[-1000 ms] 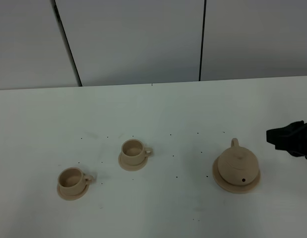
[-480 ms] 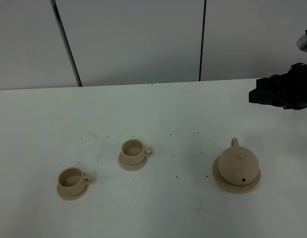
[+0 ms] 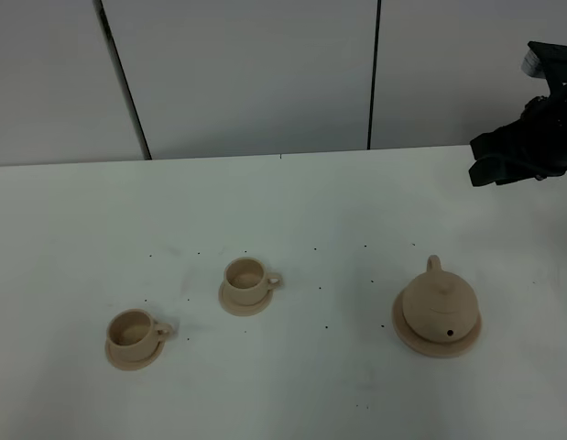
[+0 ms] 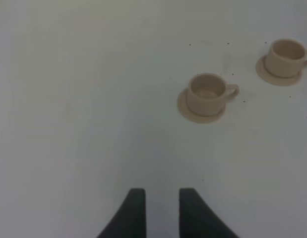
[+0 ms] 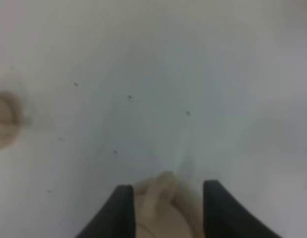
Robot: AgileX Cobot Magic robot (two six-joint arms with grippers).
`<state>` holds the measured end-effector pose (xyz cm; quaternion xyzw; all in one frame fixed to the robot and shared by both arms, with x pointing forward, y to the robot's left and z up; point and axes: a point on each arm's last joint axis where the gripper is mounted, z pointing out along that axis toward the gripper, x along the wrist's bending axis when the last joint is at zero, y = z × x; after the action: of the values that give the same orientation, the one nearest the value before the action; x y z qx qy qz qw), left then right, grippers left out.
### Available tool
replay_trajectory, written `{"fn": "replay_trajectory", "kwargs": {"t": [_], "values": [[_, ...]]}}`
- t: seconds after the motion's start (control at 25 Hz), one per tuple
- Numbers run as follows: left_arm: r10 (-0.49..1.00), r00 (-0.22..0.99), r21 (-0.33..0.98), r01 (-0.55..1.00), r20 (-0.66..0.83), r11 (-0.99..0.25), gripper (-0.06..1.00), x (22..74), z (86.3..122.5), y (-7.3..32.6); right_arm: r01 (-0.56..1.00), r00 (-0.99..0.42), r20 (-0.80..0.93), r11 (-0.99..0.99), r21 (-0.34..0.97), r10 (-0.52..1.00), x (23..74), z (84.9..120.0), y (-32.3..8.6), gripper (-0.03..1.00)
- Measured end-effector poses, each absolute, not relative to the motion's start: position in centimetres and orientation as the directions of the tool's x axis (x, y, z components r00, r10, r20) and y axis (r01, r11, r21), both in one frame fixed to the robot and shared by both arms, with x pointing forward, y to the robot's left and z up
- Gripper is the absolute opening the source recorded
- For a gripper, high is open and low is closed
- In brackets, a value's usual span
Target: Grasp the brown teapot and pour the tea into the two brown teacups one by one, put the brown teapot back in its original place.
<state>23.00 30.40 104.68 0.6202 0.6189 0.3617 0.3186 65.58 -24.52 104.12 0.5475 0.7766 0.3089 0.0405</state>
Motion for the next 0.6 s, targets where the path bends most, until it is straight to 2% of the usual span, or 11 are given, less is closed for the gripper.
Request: {"fn": "replay_trajectory", "kwargs": {"t": [0.36, 0.6], "values": [[0.998, -0.028, 0.843, 0.537, 0.054, -0.031, 0.24, 23.0, 104.7, 30.4, 0.765, -0.552, 0.176, 0.412, 0.494, 0.815, 67.7, 102.4, -24.5, 0.33], [0.998, -0.028, 0.843, 0.537, 0.054, -0.031, 0.24, 23.0, 104.7, 30.4, 0.670, -0.688, 0.093, 0.581, 0.462, 0.720, 68.6, 100.4, -22.5, 0.33]]}}
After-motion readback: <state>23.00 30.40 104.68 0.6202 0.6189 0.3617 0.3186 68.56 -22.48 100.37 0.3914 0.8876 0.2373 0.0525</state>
